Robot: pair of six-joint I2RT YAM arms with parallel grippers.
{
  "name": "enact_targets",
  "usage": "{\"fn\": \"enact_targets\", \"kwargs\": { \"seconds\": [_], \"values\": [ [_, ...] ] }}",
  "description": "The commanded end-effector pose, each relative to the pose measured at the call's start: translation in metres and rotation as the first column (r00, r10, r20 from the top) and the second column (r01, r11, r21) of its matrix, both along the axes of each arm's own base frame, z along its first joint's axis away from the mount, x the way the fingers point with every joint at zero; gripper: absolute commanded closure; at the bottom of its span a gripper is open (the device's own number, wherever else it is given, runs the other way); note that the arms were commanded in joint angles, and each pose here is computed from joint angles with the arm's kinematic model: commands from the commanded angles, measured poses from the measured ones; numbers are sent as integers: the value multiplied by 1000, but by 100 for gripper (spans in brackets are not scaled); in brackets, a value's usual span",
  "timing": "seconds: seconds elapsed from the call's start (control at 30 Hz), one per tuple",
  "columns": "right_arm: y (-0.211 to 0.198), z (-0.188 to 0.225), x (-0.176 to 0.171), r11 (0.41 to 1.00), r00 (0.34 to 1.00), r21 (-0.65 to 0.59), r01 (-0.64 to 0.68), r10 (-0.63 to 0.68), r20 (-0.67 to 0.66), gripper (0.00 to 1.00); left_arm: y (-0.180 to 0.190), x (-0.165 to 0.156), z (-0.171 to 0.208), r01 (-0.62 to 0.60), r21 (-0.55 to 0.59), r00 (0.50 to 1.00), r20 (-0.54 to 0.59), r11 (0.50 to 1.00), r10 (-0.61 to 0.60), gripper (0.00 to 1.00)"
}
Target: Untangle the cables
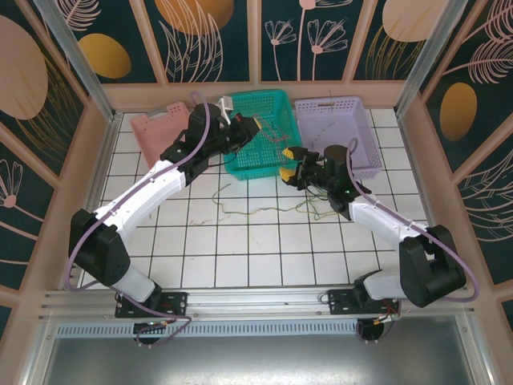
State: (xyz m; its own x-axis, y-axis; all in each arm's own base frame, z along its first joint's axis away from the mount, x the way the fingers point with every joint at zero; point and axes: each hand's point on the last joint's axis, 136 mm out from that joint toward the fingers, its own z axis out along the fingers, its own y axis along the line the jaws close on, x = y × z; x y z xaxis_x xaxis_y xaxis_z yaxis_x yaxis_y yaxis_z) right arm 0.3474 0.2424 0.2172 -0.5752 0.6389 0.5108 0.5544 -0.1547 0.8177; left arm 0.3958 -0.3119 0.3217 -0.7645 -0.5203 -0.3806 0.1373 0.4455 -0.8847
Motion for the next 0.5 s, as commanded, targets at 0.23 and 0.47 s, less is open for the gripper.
{"fn": "enact_targets", "kwargs": {
  "seconds": [0.23, 0.47],
  "values": [
    [-31, 38, 23, 981, 987, -144, 131, -115, 112, 100, 9, -8, 4, 13, 69, 997, 75, 998, -18, 100],
    [-90, 87, 43, 907, 960, -346, 239, -167, 224, 100, 16, -20, -62, 91, 299, 994, 36, 950, -107, 100]
  ]
}}
